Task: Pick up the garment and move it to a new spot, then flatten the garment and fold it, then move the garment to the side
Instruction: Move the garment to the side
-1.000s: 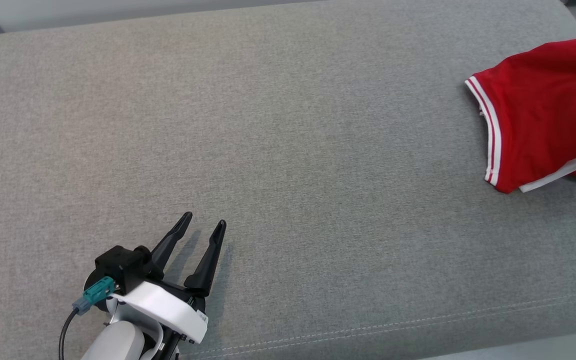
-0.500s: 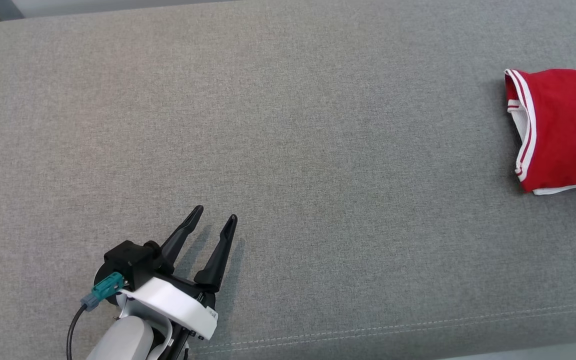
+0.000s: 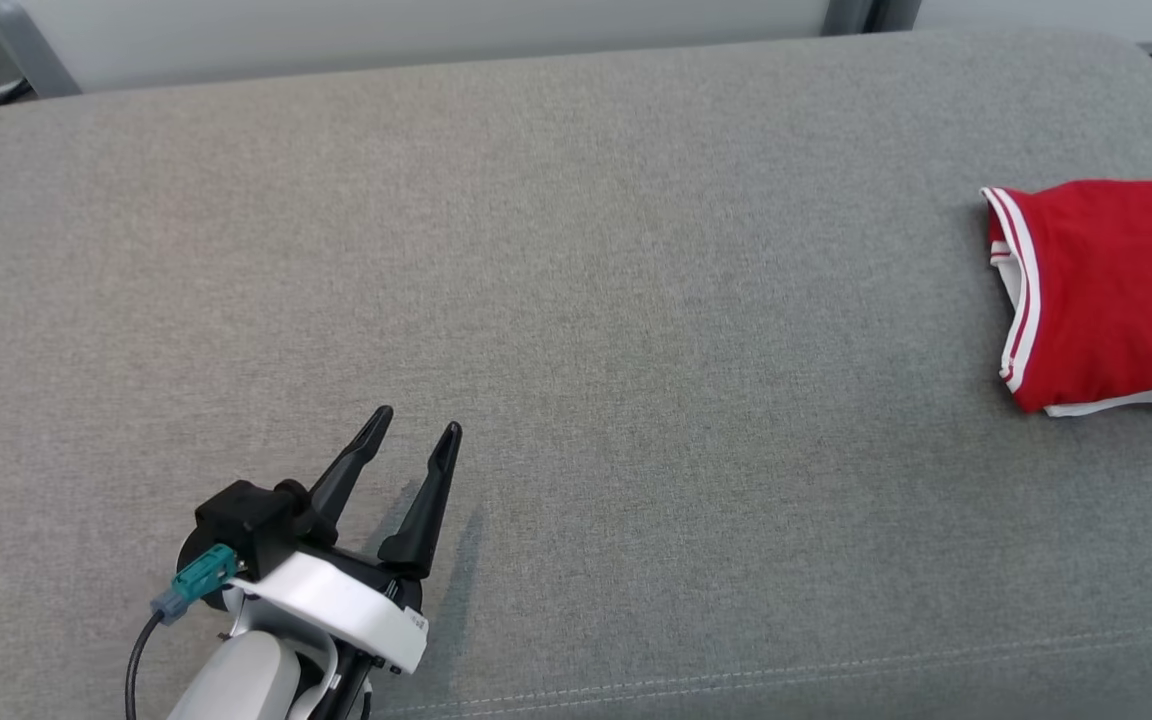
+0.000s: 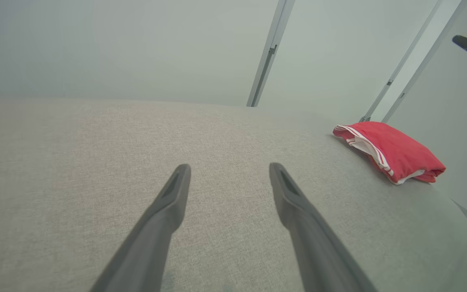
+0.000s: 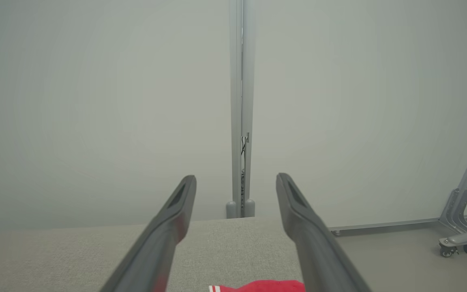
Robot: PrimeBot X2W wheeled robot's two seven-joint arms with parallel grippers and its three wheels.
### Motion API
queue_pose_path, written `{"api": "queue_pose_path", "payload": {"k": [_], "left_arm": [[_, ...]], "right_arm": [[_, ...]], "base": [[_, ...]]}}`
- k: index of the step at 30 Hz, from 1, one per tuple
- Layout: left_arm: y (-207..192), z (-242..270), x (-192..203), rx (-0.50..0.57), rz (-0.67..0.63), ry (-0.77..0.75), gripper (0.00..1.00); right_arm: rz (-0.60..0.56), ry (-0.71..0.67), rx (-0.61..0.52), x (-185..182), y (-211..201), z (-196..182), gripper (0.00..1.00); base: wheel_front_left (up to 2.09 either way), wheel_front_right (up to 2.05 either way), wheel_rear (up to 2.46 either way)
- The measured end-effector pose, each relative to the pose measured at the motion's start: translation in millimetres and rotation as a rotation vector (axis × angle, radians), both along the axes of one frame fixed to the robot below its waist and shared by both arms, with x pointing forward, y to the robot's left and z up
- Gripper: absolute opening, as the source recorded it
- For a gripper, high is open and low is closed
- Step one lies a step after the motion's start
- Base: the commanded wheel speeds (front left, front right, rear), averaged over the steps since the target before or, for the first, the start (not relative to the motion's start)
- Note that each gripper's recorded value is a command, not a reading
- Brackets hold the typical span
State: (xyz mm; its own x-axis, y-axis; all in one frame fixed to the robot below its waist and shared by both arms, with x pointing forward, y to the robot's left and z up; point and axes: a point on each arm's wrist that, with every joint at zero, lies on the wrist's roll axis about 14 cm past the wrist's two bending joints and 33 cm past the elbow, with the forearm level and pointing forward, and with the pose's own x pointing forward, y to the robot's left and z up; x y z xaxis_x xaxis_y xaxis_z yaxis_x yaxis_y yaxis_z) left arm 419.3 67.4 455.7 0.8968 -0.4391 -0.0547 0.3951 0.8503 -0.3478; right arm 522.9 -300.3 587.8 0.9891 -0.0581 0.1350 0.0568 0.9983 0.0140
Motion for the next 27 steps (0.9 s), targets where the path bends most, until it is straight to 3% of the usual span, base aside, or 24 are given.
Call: {"api": "queue_pose_path", "payload": {"k": [11,27], "left_arm": [[22.9,19.2,-22.8,0.009,0.084,-0.047,1.0],[81.3,27.9,-52.0,0.082,0.29,-0.094,1.0]], "right_arm": [[0.076,-0.012,0.036,-64.9,58.6,-33.8,1.0],[0.114,0.063,0.103,-119.4,96.1,-74.3,1.0]], "base": [[0.0,0.0,0.0],[0.0,0.0,0.0]]}}
